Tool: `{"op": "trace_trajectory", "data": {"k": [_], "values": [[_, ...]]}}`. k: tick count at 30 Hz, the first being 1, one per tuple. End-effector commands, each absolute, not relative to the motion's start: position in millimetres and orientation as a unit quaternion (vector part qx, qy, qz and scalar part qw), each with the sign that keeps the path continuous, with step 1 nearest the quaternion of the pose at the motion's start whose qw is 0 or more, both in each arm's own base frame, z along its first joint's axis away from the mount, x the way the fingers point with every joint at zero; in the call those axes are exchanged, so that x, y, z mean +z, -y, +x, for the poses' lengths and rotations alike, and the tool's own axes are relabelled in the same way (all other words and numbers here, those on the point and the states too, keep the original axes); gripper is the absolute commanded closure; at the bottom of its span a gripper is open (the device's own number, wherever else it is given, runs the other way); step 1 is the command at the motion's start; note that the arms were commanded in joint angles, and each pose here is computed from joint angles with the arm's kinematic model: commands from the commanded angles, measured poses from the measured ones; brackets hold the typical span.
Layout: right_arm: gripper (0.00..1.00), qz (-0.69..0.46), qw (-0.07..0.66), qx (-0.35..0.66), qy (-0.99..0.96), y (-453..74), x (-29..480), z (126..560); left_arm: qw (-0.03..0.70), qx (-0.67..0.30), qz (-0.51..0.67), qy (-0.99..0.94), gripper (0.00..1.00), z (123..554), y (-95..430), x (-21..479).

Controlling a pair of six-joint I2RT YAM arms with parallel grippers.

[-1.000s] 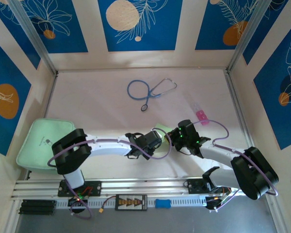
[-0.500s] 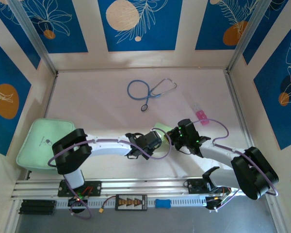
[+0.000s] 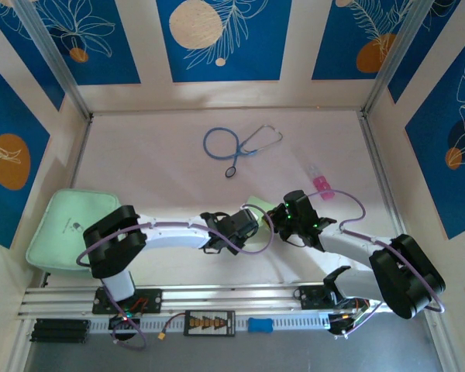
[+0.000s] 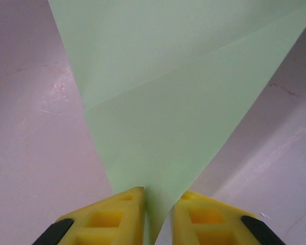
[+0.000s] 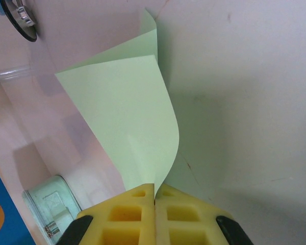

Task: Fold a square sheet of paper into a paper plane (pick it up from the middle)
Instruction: Fold the wing for the fifth time at the center of the table.

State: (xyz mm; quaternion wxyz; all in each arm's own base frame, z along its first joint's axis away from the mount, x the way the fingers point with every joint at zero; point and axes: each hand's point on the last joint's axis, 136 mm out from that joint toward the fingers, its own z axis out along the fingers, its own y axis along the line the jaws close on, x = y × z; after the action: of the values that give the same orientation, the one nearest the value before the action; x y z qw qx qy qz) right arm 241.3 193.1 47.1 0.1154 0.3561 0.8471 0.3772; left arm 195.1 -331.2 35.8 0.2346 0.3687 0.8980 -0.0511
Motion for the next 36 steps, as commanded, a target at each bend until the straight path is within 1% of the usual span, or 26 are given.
{"op": "trace_trajectory", "data": {"k": [1,5,9,11,12,15,18,20,23,26,32,36], "values": [[1.0,0.345,0.118,0.38,-0.85,-197.2,53.8,243.4,0.253,-0.061,0.367,-0.893,0.78,197.0,338.3,46.0],[1.0,0.345,0.117,0.382,-0.85,-198.1,53.8,243.6,0.247,-0.058,0.37,-0.894,0.79,196.5,338.8,42.0],[0.99,0.343,0.116,0.384,-0.849,-199.4,54.5,244.0,0.244,-0.057,0.371,-0.894,0.83,195.6,339.4,40.0],[0.98,0.341,0.117,0.384,-0.85,-199.1,54.3,243.6,0.244,-0.055,0.371,-0.895,0.85,196.3,339.2,40.0],[0.96,0.339,0.118,0.384,-0.851,-199.0,54.9,243.6,0.243,-0.053,0.37,-0.895,0.86,196.5,338.1,39.0],[0.85,0.325,0.126,0.384,-0.855,-198.2,59.0,243.9,0.241,-0.052,0.367,-0.897,0.89,196.4,337.3,38.0],[0.74,0.312,0.134,0.362,-0.868,-188.6,62.1,241.3,0.236,-0.052,0.362,-0.9,0.9,195.8,335.8,34.7],[0.66,0.302,0.141,0.344,-0.878,-179.5,64.3,237.6,0.233,-0.052,0.359,-0.902,0.9,195.6,335.3,32.0],[0.6,0.299,0.151,0.32,-0.886,-165.4,67.3,231.2,0.224,-0.051,0.355,-0.906,0.9,195.4,334.7,27.1],[0.58,0.3,0.16,0.309,-0.888,-155.0,69.7,225.3,0.219,-0.053,0.354,-0.908,0.9,195.5,336.7,24.2],[0.57,0.305,0.169,0.319,-0.881,-149.4,68.0,217.2,0.204,-0.06,0.35,-0.912,0.9,194.1,337.8,17.6],[0.57,0.29,0.173,0.335,-0.879,-154.1,68.5,216.2,0.199,-0.076,0.345,-0.914,0.93,194.0,337.9,18.1]]}}
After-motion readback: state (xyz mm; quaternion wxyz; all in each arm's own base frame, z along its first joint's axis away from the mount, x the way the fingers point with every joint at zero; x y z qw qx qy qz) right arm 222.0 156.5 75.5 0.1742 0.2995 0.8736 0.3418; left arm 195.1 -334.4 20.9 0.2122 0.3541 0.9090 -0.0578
